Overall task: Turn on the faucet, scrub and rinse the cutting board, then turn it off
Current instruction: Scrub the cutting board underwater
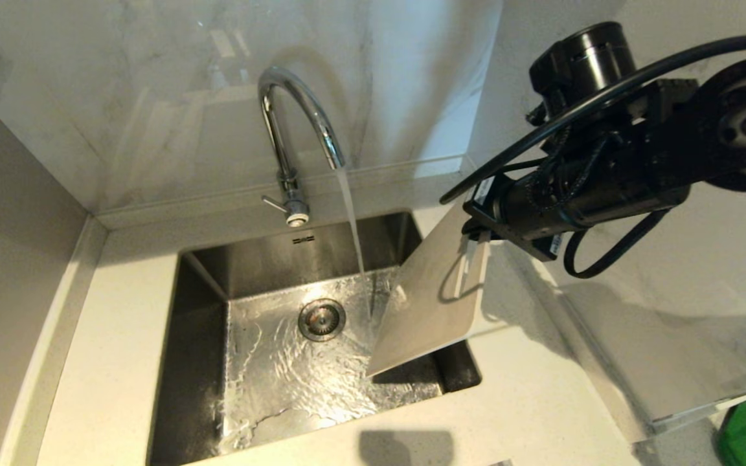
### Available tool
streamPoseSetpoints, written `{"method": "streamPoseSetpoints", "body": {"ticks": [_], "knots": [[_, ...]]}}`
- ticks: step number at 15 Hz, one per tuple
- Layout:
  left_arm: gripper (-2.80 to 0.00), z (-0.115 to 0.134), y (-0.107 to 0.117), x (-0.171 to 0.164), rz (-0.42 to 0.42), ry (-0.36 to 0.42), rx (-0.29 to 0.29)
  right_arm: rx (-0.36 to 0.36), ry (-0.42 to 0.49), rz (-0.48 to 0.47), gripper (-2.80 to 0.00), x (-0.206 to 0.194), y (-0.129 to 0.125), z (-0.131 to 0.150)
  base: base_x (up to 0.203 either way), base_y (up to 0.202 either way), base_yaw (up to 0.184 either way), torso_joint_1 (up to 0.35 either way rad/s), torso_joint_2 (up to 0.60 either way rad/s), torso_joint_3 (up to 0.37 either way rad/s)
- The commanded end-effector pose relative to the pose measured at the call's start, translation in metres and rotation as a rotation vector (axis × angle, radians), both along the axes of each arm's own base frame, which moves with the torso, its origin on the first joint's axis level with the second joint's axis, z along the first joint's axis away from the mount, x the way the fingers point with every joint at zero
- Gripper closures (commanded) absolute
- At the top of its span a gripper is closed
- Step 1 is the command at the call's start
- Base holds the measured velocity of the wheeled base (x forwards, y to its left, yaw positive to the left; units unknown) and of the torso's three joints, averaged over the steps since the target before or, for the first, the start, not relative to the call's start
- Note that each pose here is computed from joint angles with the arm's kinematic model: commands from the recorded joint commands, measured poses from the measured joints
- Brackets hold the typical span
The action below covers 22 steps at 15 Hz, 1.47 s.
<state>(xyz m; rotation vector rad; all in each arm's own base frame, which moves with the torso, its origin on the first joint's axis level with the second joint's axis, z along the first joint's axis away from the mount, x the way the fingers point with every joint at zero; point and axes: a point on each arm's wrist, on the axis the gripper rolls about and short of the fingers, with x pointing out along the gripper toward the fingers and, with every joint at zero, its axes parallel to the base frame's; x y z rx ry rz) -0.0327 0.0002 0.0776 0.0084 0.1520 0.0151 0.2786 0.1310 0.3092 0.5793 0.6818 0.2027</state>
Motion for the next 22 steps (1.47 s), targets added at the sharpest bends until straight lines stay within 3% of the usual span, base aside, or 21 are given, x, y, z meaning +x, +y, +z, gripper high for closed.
{"method": "streamPoseSetpoints", "body": {"ticks": [1, 4, 11, 14, 18, 22], "knots": [[0.0, 0.005, 0.0, -0.003, -0.003, 0.0, 0.001, 0.035, -0.064, -0.001, 0.0, -0.043, -0.02, 0.033, 0.0, 0.0, 0.0, 0.0, 0.0, 0.0], [0.0, 0.02, -0.001, -0.012, -0.043, 0.011, -0.007, 0.045, -0.083, 0.0, 0.0, -0.083, -0.039, 0.052, 0.0, 0.0, 0.0, 0.0, 0.0, 0.0], [0.0, 0.096, -0.004, -0.002, -0.179, 0.124, -0.032, 0.133, -0.087, 0.079, 0.0, -0.149, -0.067, 0.073, 0.0, 0.0, 0.0, 0.0, 0.0, 0.0], [0.0, 0.137, -0.006, 0.026, -0.25, 0.186, -0.055, 0.215, -0.077, 0.087, 0.0, -0.159, -0.071, 0.079, 0.0, 0.0, 0.0, 0.0, 0.0, 0.0], [0.0, 0.181, -0.01, 0.085, -0.435, 0.281, -0.127, 0.347, -0.067, 0.191, 0.0, -0.183, -0.079, 0.089, 0.0, 0.0, 0.0, 0.0, 0.0, 0.0], [0.0, 0.2, -0.017, 0.143, -0.656, 0.371, -0.214, 0.369, -0.006, 0.243, 0.0, -0.17, -0.071, 0.086, 0.0, 0.0, 0.0, 0.0, 0.0, 0.0]]}}
